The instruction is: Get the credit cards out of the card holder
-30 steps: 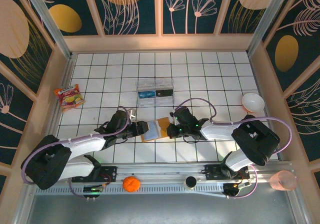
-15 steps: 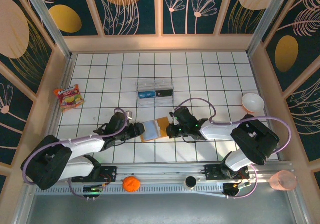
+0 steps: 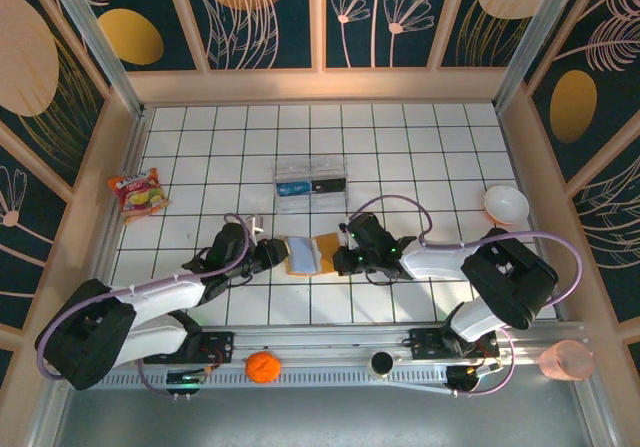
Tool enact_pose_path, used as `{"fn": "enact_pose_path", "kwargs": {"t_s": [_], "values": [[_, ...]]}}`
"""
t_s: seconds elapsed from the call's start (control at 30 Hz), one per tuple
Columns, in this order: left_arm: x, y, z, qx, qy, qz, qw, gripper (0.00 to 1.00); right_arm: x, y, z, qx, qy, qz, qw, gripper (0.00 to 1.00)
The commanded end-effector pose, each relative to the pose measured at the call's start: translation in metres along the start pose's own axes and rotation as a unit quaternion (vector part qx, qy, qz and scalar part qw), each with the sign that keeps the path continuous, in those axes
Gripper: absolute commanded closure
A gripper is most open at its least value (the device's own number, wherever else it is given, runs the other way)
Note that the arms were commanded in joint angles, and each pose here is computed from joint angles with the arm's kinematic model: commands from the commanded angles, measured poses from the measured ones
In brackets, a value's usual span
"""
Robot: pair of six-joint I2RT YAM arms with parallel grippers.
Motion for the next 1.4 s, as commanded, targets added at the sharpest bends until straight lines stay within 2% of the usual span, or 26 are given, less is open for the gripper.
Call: {"fn": "enact_pose_path", "kwargs": {"t_s": [0.0, 0.1, 0.27, 0.3, 0.47, 0.57, 0.67, 1.03, 1.37], "values": [[-0.004, -0.008, -0.006, -0.001, -0.020, 0.023, 1.000, 0.79, -0.007, -0.010, -0.014, -0.011, -0.028, 0.021, 0.999, 1.00], [-0.006, -0.008, -0.006, -0.004, -0.020, 0.025, 0.999, 0.85, -0.007, -0.008, -0.012, -0.011, -0.026, 0.020, 0.999, 1.00], [-0.006, -0.006, -0.008, -0.011, -0.016, 0.023, 1.000, 1.00, -0.004, -0.004, -0.008, -0.010, -0.022, 0.016, 1.000, 1.00], [-0.006, -0.006, -0.008, -0.012, -0.016, 0.024, 1.000, 1.00, -0.002, -0.001, -0.006, -0.008, -0.018, 0.011, 1.000, 0.99], [-0.006, -0.005, -0.014, -0.018, -0.019, 0.028, 0.999, 1.00, 0.013, 0.023, 0.020, 0.018, 0.032, -0.034, 0.999, 0.67], [-0.006, -0.003, -0.021, -0.023, -0.027, 0.031, 0.999, 1.00, 0.021, 0.038, 0.044, 0.039, 0.080, -0.058, 0.994, 0.52], [-0.005, 0.000, -0.027, -0.030, -0.031, 0.028, 0.999, 1.00, 0.020, 0.050, 0.056, 0.055, 0.095, -0.068, 0.992, 0.42], [-0.004, -0.001, -0.030, -0.032, -0.036, 0.033, 0.998, 1.00, -0.002, 0.057, 0.077, 0.085, 0.103, -0.055, 0.989, 0.31], [-0.003, -0.001, -0.036, -0.034, -0.047, 0.035, 0.998, 1.00, -0.020, 0.054, 0.067, 0.080, 0.061, -0.033, 0.994, 0.29]]}}
Point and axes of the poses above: each hand's point on the last joint's axis, 136 mm out from that joint toward the fingers, its own x axis back along the fingers, its own z axis along the line the jaws close on, y = z × x, the point moved 1 cm from there along x, back along the fingers, and after that the axes turned 7 degrees about x, right-handed, at the moved point
